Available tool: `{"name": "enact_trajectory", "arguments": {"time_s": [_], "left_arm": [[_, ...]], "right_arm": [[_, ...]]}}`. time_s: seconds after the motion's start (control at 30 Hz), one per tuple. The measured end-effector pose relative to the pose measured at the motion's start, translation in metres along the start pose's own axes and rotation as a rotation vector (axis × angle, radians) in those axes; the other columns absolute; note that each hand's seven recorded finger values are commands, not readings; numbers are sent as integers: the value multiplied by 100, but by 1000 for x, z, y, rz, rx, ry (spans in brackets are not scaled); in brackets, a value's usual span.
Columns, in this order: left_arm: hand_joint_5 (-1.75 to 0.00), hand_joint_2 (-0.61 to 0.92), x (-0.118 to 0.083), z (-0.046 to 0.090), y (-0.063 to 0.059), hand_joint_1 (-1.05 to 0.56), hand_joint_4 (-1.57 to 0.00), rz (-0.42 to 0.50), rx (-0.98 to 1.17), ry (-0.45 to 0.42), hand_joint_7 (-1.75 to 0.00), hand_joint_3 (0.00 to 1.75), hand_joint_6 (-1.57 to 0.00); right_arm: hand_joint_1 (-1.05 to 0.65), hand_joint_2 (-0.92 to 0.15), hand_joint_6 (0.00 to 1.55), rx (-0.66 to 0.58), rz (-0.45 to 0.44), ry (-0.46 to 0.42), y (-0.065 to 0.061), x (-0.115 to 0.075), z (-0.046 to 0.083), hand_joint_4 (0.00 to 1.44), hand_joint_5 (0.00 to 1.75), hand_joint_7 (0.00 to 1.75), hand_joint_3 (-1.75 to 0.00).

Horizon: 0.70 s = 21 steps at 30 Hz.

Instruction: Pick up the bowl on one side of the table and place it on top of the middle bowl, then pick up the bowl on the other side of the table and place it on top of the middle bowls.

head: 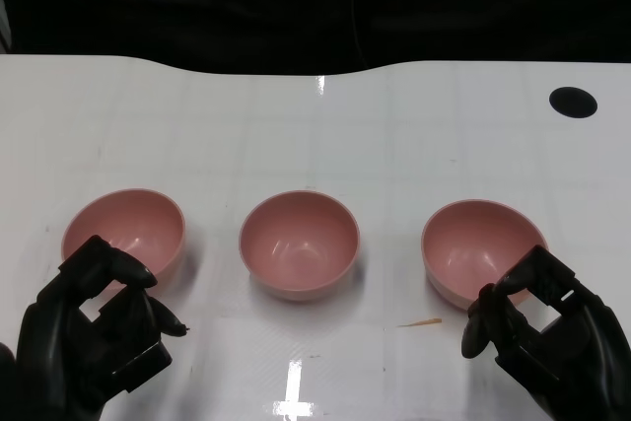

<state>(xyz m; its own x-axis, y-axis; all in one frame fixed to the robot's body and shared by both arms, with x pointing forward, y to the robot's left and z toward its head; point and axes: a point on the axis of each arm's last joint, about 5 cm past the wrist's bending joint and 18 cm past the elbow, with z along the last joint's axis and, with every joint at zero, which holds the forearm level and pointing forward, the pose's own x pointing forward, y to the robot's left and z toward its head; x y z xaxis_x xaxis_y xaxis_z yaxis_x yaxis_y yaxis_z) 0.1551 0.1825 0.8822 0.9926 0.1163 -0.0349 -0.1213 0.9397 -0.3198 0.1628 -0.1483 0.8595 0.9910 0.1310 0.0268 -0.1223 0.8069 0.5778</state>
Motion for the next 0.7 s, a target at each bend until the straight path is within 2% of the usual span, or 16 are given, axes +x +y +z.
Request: {"name": "enact_trajectory", "arguments": {"time_s": [0.7], "left_arm": [[-175, 56, -5, 1, 1, 9, -77, 12, -3, -20, -175, 142, -64]], "right_arm": [[-7, -71, 74, -1, 17, 16, 0, 2, 1, 81, 175, 143, -84]]}}
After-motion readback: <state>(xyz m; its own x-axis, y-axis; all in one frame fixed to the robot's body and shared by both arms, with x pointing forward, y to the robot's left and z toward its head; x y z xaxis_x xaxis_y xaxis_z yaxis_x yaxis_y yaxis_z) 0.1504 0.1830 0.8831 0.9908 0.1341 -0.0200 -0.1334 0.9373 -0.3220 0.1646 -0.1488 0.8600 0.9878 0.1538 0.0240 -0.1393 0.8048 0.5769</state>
